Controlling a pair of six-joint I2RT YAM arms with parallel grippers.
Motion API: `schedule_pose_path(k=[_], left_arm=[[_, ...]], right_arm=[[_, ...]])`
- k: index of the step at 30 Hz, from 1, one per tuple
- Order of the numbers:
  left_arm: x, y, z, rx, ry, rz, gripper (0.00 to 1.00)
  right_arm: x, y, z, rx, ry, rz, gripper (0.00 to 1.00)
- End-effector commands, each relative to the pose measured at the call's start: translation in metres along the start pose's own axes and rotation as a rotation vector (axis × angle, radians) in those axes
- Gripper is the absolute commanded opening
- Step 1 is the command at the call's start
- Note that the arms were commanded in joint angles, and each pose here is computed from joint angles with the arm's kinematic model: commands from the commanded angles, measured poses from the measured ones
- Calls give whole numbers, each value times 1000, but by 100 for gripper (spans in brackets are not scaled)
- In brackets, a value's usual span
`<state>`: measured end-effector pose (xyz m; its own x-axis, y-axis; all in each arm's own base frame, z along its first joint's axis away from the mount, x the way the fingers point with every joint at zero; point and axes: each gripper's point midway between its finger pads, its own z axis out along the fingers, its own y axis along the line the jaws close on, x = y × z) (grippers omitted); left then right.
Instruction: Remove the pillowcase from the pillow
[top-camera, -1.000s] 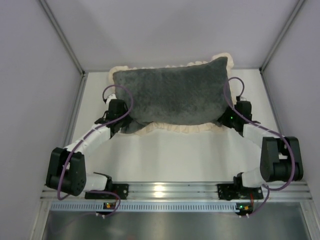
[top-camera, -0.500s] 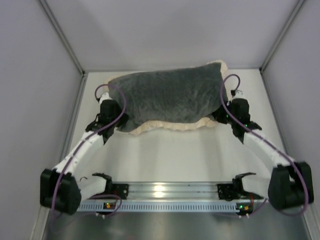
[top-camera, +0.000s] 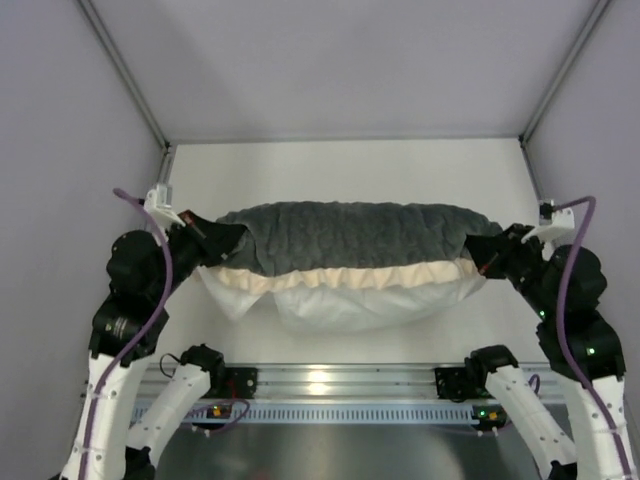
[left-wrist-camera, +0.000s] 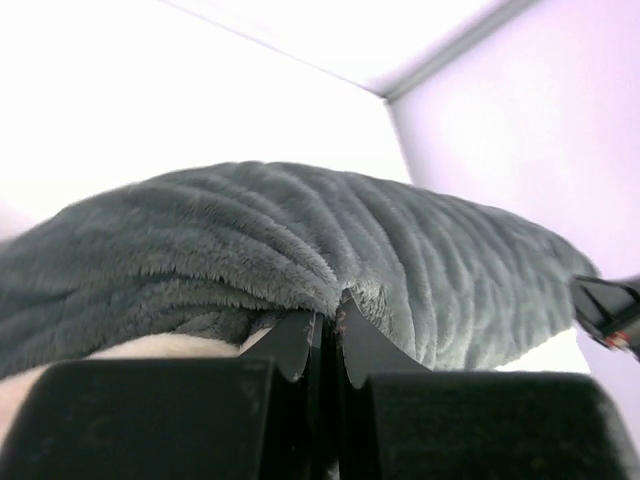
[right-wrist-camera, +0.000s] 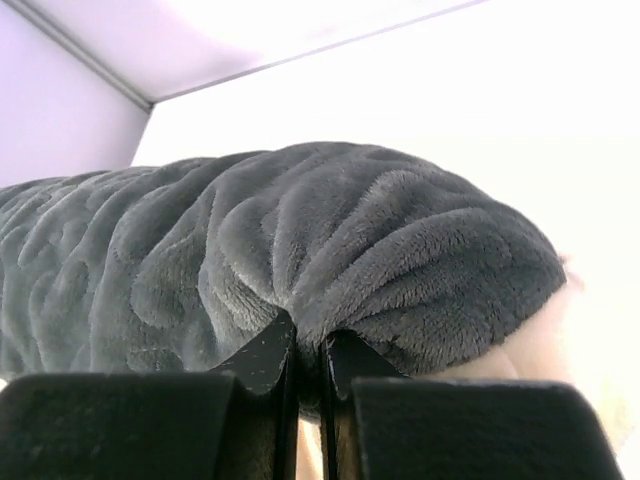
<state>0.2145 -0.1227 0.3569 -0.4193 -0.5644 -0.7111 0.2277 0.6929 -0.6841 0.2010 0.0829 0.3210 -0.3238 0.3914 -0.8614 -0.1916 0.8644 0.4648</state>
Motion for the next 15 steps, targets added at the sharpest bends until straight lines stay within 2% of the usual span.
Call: schedule_pose_path(k=[1, 4, 6, 11, 15], left_arm=[[-20, -80, -57, 316, -50, 23, 0], [-21, -95, -86, 378, -70, 15, 0], [-17, -94, -89, 370, -53, -17, 0], [-22, -85, -69, 301, -38, -90, 0], [-30, -77, -52, 241, -56, -109, 0]], right_arm=[[-24, 43, -45, -165, -52, 1, 0], [-35, 53, -74, -195, -93, 11, 0], [-42, 59, -81, -200, -84, 23, 0], [-66, 62, -66, -126, -63, 109, 0], [-80, 73, -52, -150, -44, 100, 0]])
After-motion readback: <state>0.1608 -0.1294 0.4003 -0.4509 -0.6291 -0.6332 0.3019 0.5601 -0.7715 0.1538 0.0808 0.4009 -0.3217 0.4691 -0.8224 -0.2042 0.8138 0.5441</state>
